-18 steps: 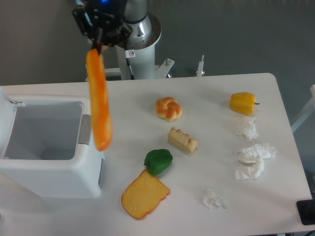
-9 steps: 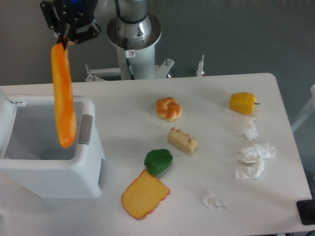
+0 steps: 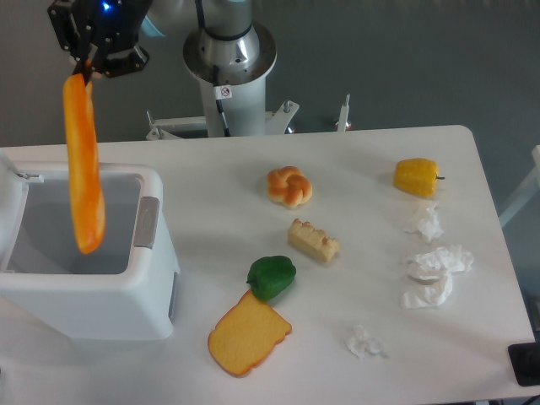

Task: Place the long bread in the trash can
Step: 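Lower the hanging baguette into the bin opening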

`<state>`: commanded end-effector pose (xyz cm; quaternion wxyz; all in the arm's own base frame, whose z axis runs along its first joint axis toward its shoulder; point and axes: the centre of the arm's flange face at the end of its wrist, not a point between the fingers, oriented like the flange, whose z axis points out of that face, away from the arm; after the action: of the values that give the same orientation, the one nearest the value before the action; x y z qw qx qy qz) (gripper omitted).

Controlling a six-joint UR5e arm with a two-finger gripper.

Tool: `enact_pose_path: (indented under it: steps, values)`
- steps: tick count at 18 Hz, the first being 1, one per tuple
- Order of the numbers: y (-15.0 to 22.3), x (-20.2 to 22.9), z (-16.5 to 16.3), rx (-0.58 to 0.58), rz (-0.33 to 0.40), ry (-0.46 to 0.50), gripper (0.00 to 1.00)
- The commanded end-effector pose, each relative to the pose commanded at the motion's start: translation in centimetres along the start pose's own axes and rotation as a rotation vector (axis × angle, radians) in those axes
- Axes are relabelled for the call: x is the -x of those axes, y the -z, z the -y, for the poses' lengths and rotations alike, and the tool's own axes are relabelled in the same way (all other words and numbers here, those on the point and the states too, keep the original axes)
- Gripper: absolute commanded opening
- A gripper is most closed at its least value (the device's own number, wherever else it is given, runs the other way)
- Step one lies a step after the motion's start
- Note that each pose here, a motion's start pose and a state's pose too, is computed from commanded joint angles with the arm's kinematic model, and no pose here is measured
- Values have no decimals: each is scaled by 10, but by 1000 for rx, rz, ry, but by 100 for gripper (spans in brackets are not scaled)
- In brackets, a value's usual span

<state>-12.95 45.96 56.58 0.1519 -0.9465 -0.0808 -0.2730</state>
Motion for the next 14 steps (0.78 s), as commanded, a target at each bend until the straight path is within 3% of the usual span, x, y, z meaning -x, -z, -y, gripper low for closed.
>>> enact_pose_path:
  steps: [14]
  values:
    - [-13, 16, 19, 8, -122, 165, 0]
